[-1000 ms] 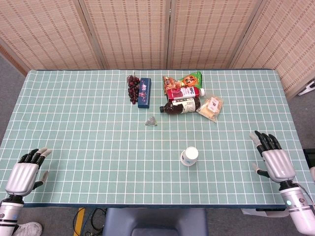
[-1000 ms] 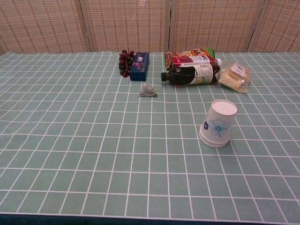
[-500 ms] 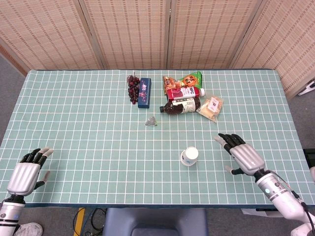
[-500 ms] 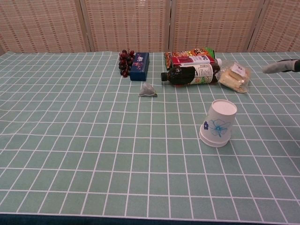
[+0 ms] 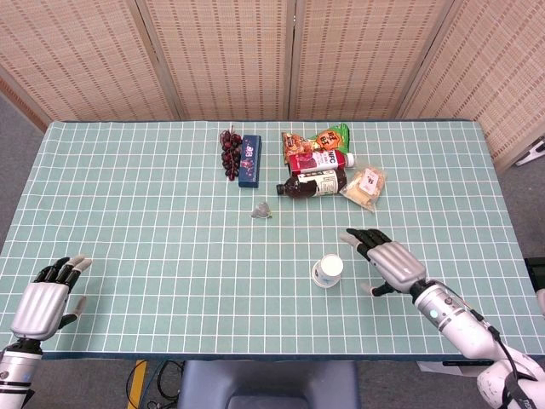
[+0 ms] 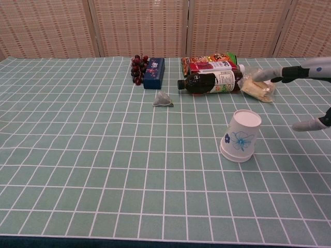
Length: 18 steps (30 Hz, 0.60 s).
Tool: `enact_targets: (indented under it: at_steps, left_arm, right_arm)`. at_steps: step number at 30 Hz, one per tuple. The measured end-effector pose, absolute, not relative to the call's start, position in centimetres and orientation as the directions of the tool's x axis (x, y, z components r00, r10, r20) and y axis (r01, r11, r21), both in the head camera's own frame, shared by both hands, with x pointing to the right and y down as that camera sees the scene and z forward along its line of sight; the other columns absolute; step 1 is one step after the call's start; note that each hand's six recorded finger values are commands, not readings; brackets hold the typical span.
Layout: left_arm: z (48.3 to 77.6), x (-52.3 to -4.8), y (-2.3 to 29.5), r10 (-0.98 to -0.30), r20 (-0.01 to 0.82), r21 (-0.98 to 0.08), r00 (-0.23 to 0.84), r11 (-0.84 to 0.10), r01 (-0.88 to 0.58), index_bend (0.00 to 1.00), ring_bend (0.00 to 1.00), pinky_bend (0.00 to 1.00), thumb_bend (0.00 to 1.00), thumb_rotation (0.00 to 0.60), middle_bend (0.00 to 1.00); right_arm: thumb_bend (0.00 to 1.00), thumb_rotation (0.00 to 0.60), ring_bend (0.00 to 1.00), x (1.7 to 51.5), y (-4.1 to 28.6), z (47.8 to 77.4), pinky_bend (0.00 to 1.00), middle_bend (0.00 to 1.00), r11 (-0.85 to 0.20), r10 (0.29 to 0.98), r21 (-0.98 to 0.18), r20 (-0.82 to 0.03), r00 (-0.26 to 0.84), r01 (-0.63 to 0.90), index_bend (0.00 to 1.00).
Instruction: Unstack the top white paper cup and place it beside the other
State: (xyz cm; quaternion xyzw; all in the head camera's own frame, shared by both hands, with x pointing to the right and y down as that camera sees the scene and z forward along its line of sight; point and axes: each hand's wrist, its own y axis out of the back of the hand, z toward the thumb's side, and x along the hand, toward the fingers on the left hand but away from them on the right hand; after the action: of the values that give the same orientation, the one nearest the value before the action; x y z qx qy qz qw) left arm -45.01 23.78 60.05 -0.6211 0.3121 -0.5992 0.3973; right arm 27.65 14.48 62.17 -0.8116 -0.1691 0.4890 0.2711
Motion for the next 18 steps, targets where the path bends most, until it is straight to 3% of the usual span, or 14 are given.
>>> enact_targets:
  at_steps: [18]
  left_arm:
    - [59.7, -44.9, 23.8, -0.868, 0.489, -0.872, 0.092, -0.482, 0.087, 0.22, 0.14, 0.21, 0.40, 0.600, 0.17]
  right_arm:
    - [0.25, 0.600, 0.00, 25.4, 13.9, 64.5, 0.00, 0.00, -0.819, 0.507, -0.574, -0.717, 0.478, 0.007, 0.12]
